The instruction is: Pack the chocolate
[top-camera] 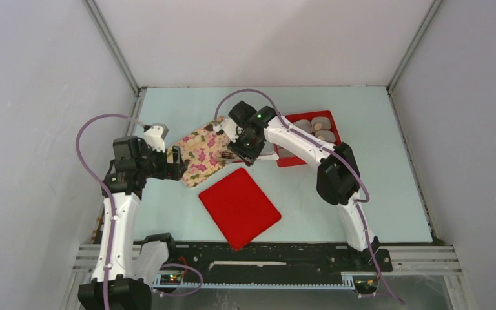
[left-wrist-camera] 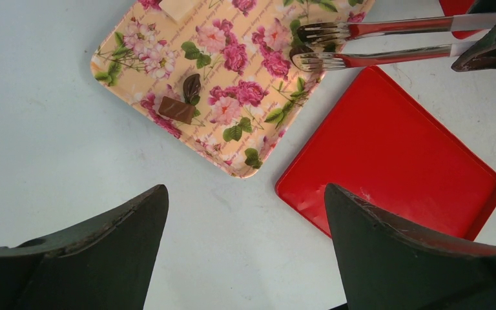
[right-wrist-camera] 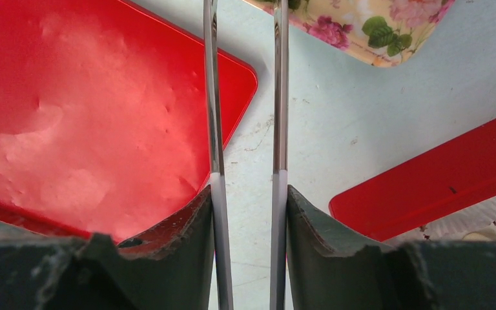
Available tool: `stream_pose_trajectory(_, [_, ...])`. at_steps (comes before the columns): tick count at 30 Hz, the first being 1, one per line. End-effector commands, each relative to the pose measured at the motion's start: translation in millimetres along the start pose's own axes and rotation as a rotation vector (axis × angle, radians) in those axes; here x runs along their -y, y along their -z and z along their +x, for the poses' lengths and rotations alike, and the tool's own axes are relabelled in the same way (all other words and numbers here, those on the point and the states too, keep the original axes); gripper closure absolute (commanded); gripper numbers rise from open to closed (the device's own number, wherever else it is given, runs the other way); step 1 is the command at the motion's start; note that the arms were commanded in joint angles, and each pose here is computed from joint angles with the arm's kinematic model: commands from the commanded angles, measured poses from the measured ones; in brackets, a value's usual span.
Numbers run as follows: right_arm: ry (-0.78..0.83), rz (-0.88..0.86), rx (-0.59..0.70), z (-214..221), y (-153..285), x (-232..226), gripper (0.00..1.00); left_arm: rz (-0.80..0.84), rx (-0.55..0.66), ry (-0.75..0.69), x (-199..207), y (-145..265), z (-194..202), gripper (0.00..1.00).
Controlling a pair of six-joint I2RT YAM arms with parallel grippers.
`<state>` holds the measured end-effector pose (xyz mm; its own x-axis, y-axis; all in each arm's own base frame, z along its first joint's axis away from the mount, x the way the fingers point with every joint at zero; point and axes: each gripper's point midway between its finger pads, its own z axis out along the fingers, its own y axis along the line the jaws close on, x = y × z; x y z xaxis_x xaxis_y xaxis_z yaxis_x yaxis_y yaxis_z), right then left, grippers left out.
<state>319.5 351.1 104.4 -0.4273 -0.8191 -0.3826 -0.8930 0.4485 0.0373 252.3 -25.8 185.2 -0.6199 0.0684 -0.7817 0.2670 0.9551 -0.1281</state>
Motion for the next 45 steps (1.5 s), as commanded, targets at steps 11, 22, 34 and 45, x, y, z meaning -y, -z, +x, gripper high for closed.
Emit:
stream_pose_trajectory(11, [0.038, 0.040, 0.101, -25, 33, 1, 0.75, -0.003, 0.044, -0.013, 1, 5, -9, 0.06])
stream_pose_trajectory(22, [-0.098, -0.076, 0.302, -3, 129, 40, 0.76, -0.007, 0.034, -0.013, -1, 4, -7, 0.06])
stream_pose_trajectory(34, [-0.110, 0.173, 0.130, 136, 172, 115, 0.76, -0.001, -0.003, -0.001, -5, -6, -4, 0.06])
stream_pose_trajectory(45, [-0.050, 0.082, 0.047, 164, 146, 121, 0.76, -0.008, -0.008, -0.004, -5, -5, 0, 0.06])
